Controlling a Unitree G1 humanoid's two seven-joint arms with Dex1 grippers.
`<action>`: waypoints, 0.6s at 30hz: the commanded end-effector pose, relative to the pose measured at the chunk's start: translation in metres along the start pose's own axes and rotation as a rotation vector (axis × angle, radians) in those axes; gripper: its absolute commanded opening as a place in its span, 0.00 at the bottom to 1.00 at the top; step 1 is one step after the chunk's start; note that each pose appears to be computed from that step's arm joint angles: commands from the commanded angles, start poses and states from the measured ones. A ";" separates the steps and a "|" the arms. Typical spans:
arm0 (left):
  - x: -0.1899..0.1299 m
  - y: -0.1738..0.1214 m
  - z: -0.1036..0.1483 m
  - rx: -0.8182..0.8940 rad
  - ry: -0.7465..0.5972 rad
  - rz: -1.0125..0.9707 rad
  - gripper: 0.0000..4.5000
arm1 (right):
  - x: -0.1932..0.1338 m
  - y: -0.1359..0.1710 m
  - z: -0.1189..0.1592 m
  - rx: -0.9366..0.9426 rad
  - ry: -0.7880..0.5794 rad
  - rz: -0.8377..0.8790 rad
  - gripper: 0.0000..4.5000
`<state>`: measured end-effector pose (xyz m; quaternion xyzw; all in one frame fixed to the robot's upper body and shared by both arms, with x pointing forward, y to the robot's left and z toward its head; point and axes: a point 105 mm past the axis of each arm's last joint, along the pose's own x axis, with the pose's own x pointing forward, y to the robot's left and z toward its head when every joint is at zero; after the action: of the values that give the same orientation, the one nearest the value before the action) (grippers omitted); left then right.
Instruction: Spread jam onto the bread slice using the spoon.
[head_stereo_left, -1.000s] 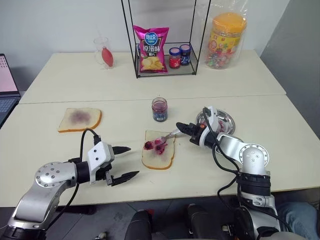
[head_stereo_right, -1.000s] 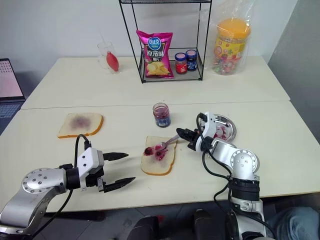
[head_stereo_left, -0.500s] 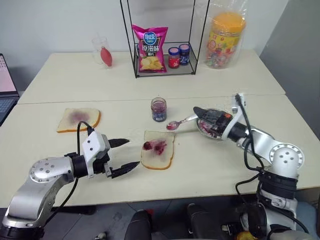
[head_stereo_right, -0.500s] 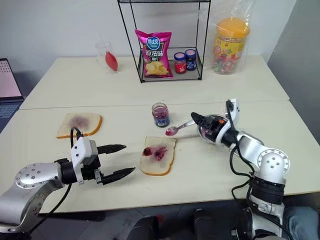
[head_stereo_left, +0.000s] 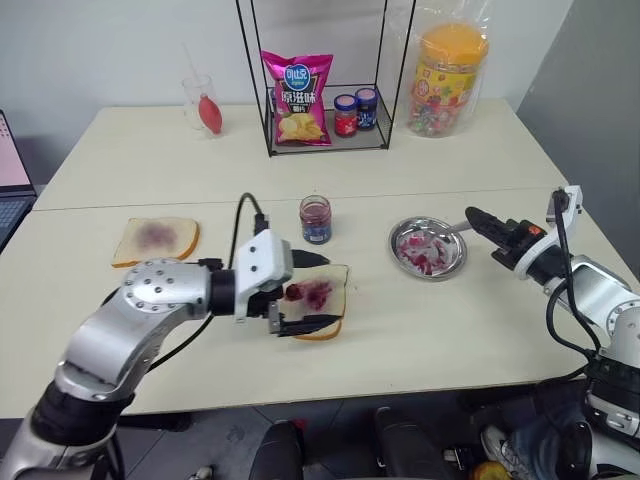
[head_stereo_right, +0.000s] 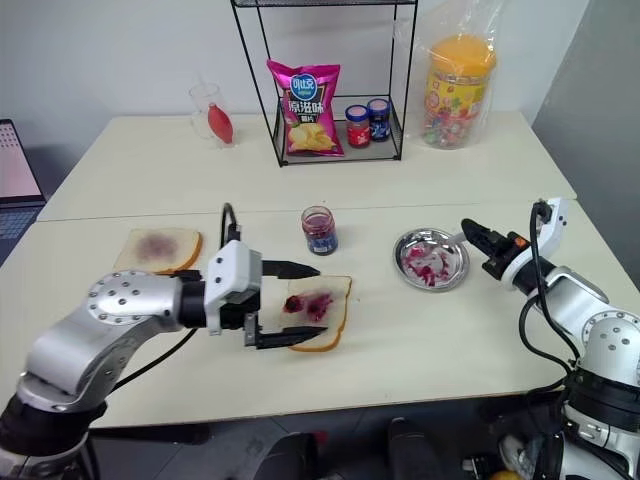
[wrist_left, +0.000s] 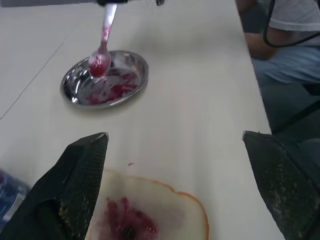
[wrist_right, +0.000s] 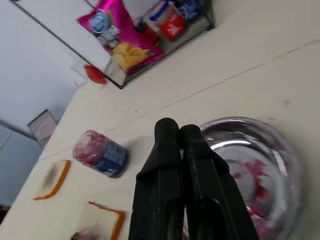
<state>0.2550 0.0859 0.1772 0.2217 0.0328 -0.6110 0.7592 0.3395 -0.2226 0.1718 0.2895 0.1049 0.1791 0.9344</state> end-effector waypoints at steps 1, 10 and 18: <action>0.014 0.001 -0.006 0.057 0.019 -0.029 1.00 | 0.005 -0.015 0.008 -0.031 -0.038 -0.045 0.01; 0.026 0.002 -0.009 0.077 0.001 -0.050 1.00 | 0.017 -0.039 0.010 -0.060 -0.019 -0.129 0.10; 0.029 0.005 -0.001 0.058 -0.063 -0.032 1.00 | 0.022 -0.032 0.015 -0.210 -0.019 -0.107 0.50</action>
<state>0.2661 0.0626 0.1549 0.2265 0.0212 -0.6322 0.7406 0.3709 -0.2459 0.1378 0.2080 0.1378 0.1212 0.9608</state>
